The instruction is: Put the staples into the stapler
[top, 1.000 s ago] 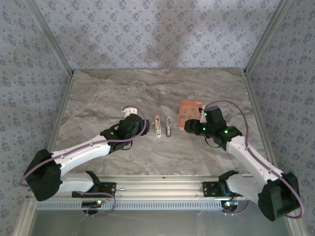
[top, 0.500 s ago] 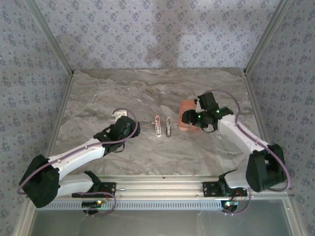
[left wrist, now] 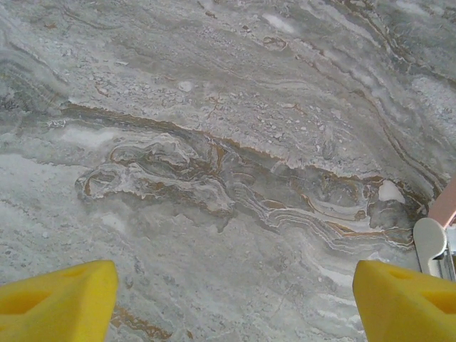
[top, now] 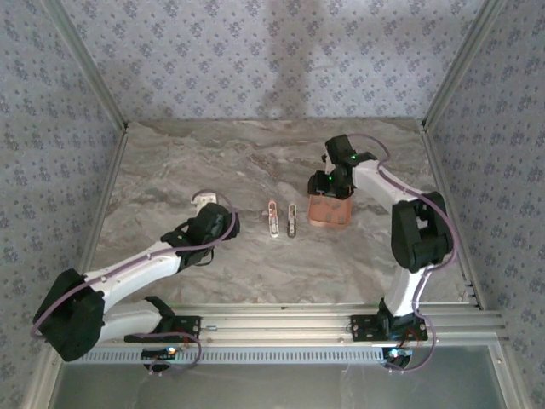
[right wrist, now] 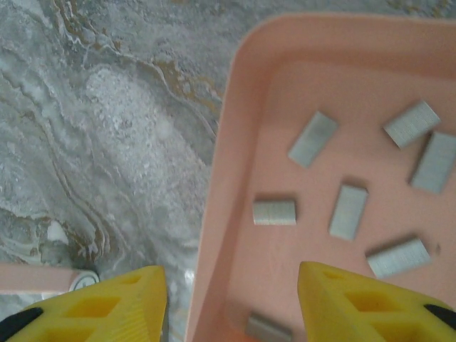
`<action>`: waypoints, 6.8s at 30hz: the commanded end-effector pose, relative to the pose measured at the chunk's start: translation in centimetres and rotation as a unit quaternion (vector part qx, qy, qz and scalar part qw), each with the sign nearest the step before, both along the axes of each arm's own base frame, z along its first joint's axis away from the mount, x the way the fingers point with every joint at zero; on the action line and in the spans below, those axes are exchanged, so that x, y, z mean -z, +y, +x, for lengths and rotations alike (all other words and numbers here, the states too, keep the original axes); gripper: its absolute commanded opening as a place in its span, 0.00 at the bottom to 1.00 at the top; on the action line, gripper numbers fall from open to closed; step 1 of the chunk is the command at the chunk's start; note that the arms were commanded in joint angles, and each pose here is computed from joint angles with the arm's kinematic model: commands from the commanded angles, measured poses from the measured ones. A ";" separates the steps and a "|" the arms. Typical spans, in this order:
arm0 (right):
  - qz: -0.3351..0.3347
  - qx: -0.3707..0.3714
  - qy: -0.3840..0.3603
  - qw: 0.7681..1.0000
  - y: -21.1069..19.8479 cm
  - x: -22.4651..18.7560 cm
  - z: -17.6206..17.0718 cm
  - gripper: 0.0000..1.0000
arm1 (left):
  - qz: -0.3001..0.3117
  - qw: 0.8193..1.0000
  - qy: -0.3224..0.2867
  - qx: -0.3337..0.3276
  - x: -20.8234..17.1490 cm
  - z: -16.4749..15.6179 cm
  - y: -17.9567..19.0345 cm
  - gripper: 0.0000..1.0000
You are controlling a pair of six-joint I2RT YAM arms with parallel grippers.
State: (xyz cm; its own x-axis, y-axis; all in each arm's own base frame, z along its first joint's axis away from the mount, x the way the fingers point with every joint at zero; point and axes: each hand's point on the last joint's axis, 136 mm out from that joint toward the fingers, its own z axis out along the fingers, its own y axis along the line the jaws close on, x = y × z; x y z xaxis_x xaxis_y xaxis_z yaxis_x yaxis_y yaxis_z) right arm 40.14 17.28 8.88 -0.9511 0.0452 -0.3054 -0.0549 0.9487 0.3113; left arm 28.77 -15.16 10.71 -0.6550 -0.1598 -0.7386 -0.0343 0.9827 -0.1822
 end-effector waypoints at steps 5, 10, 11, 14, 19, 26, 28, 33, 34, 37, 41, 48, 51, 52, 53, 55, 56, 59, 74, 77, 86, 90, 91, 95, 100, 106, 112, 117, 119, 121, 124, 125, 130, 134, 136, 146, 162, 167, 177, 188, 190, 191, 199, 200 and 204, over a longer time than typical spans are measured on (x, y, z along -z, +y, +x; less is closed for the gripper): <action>-0.011 -0.030 0.026 0.999 0.5 2.3 1.3 0.49 | 0.008 1.000 -0.001 -0.002 -0.5 1.0 -0.4 0.86; -0.023 -0.029 0.041 0.998 0.1 4.0 1.2 0.44 | 0.014 1.000 0.006 -0.006 0.1 1.0 -0.2 0.86; -0.027 -0.030 0.041 0.998 0.0 4.2 1.1 0.44 | 0.015 1.000 0.008 -0.002 0.3 1.0 -0.3 0.86; -0.032 -0.021 0.048 0.998 -0.4 4.7 0.3 0.42 | 0.021 1.000 0.014 0.010 0.4 1.2 -0.5 0.86; -0.047 -0.013 0.058 0.997 -1.4 4.8 -0.7 0.37 | 0.024 1.000 0.008 0.014 -0.1 1.4 -0.5 0.86; -0.049 -0.005 0.057 0.997 -2.0 4.2 -2.2 0.32 | 0.023 0.999 0.006 0.033 -0.7 2.1 -0.9 0.85; -0.051 -0.007 0.061 0.997 -2.3 4.4 -2.9 0.31 | 0.025 0.999 0.006 0.038 -0.9 2.3 -1.0 0.85; -0.038 -0.017 0.066 0.997 -2.0 5.0 -4.2 0.29 | 0.017 0.999 0.005 0.040 -1.4 2.4 -1.3 0.85; -0.035 -0.019 0.067 0.997 -1.8 5.0 -4.6 0.28 | 0.014 0.999 0.005 0.040 -1.5 2.4 -1.4 0.85; -0.033 -0.024 0.067 0.997 -1.6 4.7 -5.5 0.25 | 0.004 0.999 -0.001 0.038 -1.8 2.5 -1.6 0.85; -0.034 -0.023 0.082 0.996 -2.0 5.4 -7.5 0.22 | 0.008 0.999 -0.008 0.044 -2.4 2.9 -1.8 0.85; -0.031 -0.001 0.083 0.996 -2.6 4.8 -10.2 0.19 | 0.017 0.998 -0.008 0.055 -2.5 3.3 -2.2 0.85; -0.025 0.010 0.085 0.996 -2.5 4.4 -11.6 0.19 | 0.021 0.998 -0.003 0.066 -2.3 3.4 -2.6 0.85; -0.017 0.013 0.073 0.997 -2.2 4.3 -11.4 0.19 | 0.023 0.997 -0.002 0.069 -2.2 3.4 -2.6 0.85; -0.012 0.016 0.073 0.997 -2.1 4.3 -11.8 0.19 | 0.026 0.997 -0.001 0.072 -2.2 3.4 -2.7 0.85; -0.003 0.014 0.076 0.997 -1.6 4.5 -12.6 0.19 | 0.027 0.997 0.000 0.074 -2.0 3.3 -2.7 0.85; -0.001 0.012 0.076 0.997 -1.4 4.4 -13.0 0.19 | 0.025 0.997 0.000 0.075 -1.9 3.3 -2.7 0.85; -0.004 0.013 0.067 0.998 -1.1 4.1 -13.9 0.19 | 0.011 0.997 0.000 0.083 -2.0 3.0 -3.0 0.85; 0.001 0.039 0.019 0.999 -1.3 -1.3 -13.3 0.32 | -0.062 0.996 -0.049 0.051 -4.3 2.2 -1.9 0.99; -0.002 0.052 0.014 0.999 -2.1 -1.8 -12.7 0.36 | -0.088 0.992 -0.073 0.044 -5.2 2.1 -1.2 0.99; -0.022 0.072 0.037 0.997 -5.3 -2.0 -11.4 0.44 | -0.081 0.993 -0.077 0.031 -5.1 2.3 0.1 0.99; -0.037 0.076 0.065 0.994 -6.6 -1.4 -11.5 0.45 | -0.066 0.995 -0.059 0.049 -4.3 2.4 -0.5 0.98; -0.039 0.079 0.073 0.993 -6.9 -1.2 -11.6 0.45 | -0.067 0.995 -0.060 0.053 -4.3 2.6 -0.7 0.99; -0.044 0.087 0.093 0.991 -7.4 -0.5 -11.5 0.46 | -0.071 0.994 -0.055 0.059 -3.9 3.1 -1.3 0.98; -0.059 0.088 0.112 0.988 -7.7 0.3 -11.1 0.46 | -0.052 0.997 -0.033 0.044 -2.9 4.2 -1.4 0.99; -0.087 0.078 0.130 0.985 -7.8 0.8 -9.5 0.45 | -0.032 0.998 -0.014 0.060 -1.8 5.1 -2.2 0.99; -0.111 0.035 0.143 0.983 -7.3 1.9 -8.5 0.41 | -0.028 0.997 -0.022 0.069 -1.8 5.5 -2.4 0.99; -0.132 -0.001 0.169 0.977 -6.5 3.5 -8.6 0.33 | -0.024 0.997 -0.023 0.070 -1.9 5.6 -2.3 0.99; -0.129 -0.006 0.174 0.976 -6.1 4.2 -8.5 0.32 | -0.021 0.997 -0.019 0.070 -1.7 5.7 -2.3 0.98; -0.127 -0.009 0.179 0.976 -5.9 4.8 -8.5 0.32 | -0.021 0.997 -0.015 0.070 -1.6 5.7 -2.4 0.99; -0.127 -0.013 0.189 0.974 -5.8 5.7 -8.6 0.32 | -0.022 0.997 -0.013 0.070 -1.6 5.7 -2.5 0.99; -0.129 -0.014 0.194 0.973 -5.8 5.9 -8.7 0.32 | -0.023 0.997 -0.013 0.069 -1.6 5.7 -2.5 0.99; -0.133 -0.013 0.199 0.971 -5.9 6.6 -8.7 0.27 | -0.023 0.998 -0.010 0.065 -1.6 5.8 -2.5 0.98; -0.135 -0.009 0.199 0.971 -6.2 7.0 -8.3 0.23 | -0.024 0.998 -0.009 0.065 -1.6 5.9 -2.6 0.98; -0.134 -0.010 0.203 0.970 -6.2 7.3 -8.1 0.21 | -0.025 0.997 -0.008 0.066 -1.7 6.1 -2.7 0.98; -0.152 -0.010 0.195 0.969 -6.6 7.5 -7.5 0.28 | -0.036 0.997 -0.011 0.074 -2.5 6.3 -3.3 0.98; -0.163 -0.002 0.197 0.967 -6.2 6.6 -7.6 0.26 | -0.041 0.996 -0.006 0.084 -2.5 6.4 -3.9 0.98; -0.162 -0.003 0.205 0.965 -6.2 7.2 -7.7 0.26 | -0.043 0.995 -0.008 0.086 -2.6 6.3 -3.9 0.99; -0.165 0.010 0.219 0.962 -6.8 8.8 -8.2 0.17 | -0.045 0.996 -0.013 0.079 -2.9 6.4 -3.7 0.99; -0.144 0.051 0.145 0.978 -7.1 6.3 -8.2 0.14 | -0.046 0.997 -0.021 0.063 -3.2 5.5 -2.6 0.99; -0.146 0.064 0.109 0.981 -7.3 4.8 -7.5 0.14 | -0.052 0.996 -0.027 0.069 -3.5 5.0 -2.5 0.99; -0.153 0.068 0.111 0.980 -7.8 5.1 -8.4 0.14 | -0.057 0.995 -0.035 0.072 -3.7 4.8 -2.5 0.99; -0.117 0.111 -0.004 0.987 -7.5 1.0 -8.6 0.15 | -0.073 0.993 -0.062 0.067 -4.2 3.6 -1.5 0.99; -0.110 0.116 -0.016 0.987 -7.2 0.7 -8.6 0.15 | -0.073 0.993 -0.059 0.067 -4.1 3.5 -1.5 0.99; -0.106 0.109 -0.064 0.986 -5.9 -0.7 -8.4 0.15 | -0.082 0.993 -0.058 0.064 -3.8 3.5 -1.6 0.99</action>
State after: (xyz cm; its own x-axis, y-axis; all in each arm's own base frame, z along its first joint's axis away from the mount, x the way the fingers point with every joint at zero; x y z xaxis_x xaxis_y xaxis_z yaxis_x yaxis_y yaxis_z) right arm 30.89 10.80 8.58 -0.9192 0.1435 -0.3668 0.1141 0.9884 0.1007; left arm 32.15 -17.01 14.15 -0.6090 -0.1681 -0.7752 0.1325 0.9420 -0.3083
